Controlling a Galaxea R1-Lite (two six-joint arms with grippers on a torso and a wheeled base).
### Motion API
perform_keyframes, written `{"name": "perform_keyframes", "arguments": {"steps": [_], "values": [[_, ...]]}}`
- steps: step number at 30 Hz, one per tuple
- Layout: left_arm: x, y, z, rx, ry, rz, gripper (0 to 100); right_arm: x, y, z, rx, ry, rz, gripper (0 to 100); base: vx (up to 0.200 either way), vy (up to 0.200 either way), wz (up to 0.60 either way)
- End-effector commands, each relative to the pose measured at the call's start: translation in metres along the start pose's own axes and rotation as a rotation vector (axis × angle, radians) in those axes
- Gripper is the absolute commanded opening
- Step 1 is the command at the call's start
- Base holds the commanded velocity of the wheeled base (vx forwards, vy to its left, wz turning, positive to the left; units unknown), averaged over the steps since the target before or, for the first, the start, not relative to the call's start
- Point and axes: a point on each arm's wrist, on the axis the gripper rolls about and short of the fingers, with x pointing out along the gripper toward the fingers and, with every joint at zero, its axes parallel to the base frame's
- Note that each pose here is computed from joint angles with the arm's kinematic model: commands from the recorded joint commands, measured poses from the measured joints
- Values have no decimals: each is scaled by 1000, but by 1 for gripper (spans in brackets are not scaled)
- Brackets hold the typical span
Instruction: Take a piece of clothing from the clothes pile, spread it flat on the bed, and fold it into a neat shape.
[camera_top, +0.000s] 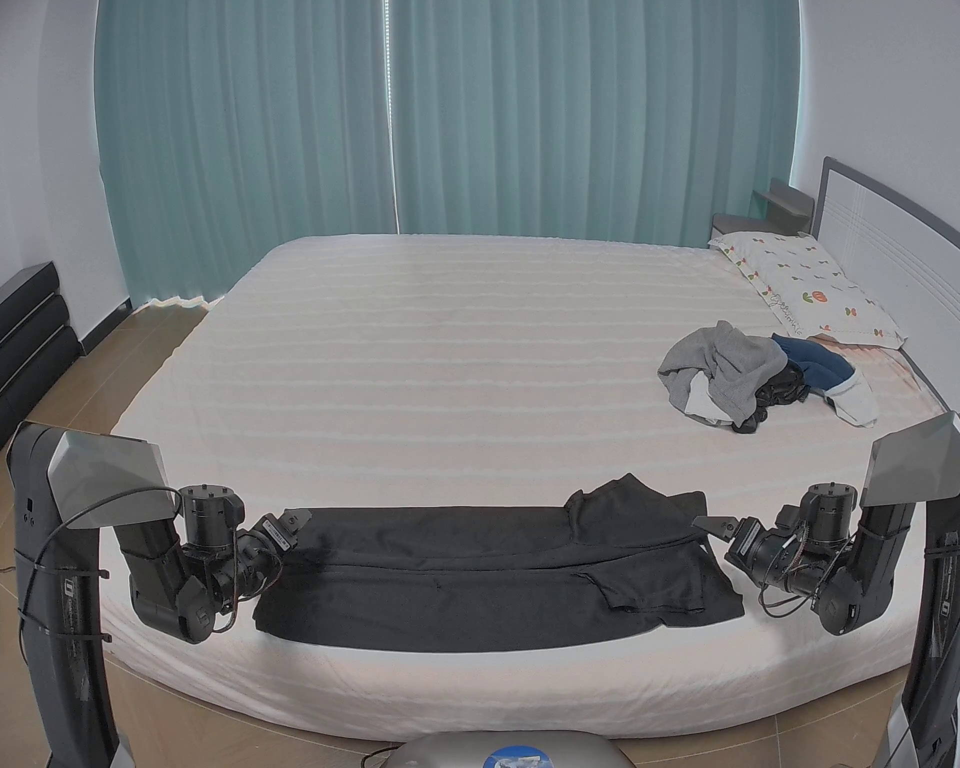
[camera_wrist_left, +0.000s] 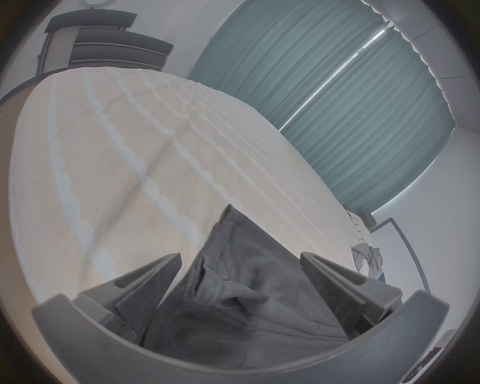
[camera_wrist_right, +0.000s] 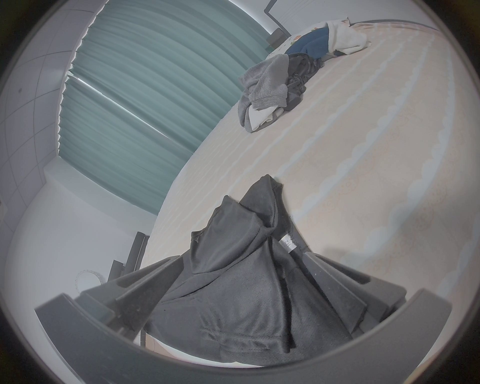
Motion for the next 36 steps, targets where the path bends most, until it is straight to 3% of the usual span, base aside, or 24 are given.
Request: {"name": "perform_keyframes", "arguments": {"steps": [1, 2, 3, 11, 20, 27, 36], "values": [[2, -1, -2, 6, 4, -3, 100, 0, 1, -1, -2, 2, 3, 100, 0, 0, 0], [3, -2, -5, 12, 13, -5, 100, 0, 2, -1, -4, -1, 6, 100, 0, 0, 0], [4, -2, -5, 14, 11, -5, 0, 0, 2, 0, -5, -3, 6, 100, 0, 0, 0], [0, -2, 1, 10, -43, 31, 0, -2, 18, 1, -29, -53, -2, 100, 0, 0, 0], [-11, -16, 16, 5, -97, -16, 0, 6, 38, -11, 9, -47, 3, 100, 0, 0, 0], [-13, -16, 16, 2, -97, -16, 0, 29, 46, -13, 70, -34, -89, 100, 0, 0, 0], [-12, -15, 15, -1, -93, -13, 0, 50, 46, -9, 107, -48, -141, 100, 0, 0, 0]]}}
